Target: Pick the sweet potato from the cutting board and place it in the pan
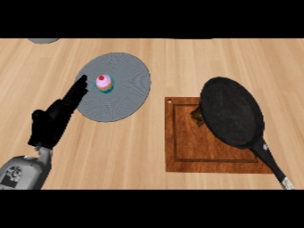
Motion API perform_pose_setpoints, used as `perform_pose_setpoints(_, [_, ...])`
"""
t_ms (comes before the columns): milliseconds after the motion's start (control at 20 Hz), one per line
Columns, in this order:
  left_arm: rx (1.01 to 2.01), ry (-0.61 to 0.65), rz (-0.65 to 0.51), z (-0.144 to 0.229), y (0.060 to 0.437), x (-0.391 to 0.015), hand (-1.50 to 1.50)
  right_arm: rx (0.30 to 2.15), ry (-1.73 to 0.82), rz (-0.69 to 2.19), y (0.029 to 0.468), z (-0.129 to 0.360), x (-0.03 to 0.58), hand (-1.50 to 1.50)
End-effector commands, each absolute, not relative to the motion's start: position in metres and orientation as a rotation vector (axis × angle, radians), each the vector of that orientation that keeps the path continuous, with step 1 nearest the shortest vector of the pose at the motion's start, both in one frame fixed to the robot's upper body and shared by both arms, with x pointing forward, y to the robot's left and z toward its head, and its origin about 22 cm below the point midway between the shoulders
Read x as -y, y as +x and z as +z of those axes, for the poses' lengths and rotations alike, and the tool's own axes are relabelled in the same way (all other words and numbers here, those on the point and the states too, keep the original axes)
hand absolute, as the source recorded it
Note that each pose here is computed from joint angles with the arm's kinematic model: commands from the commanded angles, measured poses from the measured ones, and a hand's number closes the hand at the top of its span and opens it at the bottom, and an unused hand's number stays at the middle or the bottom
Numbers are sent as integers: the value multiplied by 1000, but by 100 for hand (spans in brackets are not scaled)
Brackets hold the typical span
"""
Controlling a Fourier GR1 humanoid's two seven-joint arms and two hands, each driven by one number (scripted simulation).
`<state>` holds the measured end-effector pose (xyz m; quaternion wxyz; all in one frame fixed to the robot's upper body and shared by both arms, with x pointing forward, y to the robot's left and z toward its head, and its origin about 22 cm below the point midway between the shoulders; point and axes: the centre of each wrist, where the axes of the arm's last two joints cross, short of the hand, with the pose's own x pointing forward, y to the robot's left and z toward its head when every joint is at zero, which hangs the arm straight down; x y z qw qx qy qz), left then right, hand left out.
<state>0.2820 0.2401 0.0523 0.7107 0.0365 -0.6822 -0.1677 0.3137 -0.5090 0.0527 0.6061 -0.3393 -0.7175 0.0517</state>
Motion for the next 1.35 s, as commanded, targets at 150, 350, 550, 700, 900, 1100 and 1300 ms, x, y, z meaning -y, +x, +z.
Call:
perform_pose_setpoints(150, [1519,67,-370,48,283,-245,0,1773,-637,135,262,39,545,-150])
perform_pose_setpoints(350, [1506,73,-381,62,277,-234,0,1839,-645,140,224,23,561,-150])
perform_pose_setpoints(550, [1515,102,-355,60,275,-239,0,1848,-632,156,215,8,557,-150])
perform_pose_setpoints(700, [1510,93,-350,49,277,-257,0,1866,-614,119,189,3,568,-150])
perform_pose_setpoints(900, [1497,95,-359,54,267,-259,0,1857,-596,130,185,-6,563,-150])
perform_pose_setpoints(1100, [1503,104,-347,53,278,-237,0,1885,-600,114,160,-20,565,-150])
perform_pose_setpoints(1300, [1508,114,-352,50,277,-236,0,1844,-638,126,150,-23,566,-150])
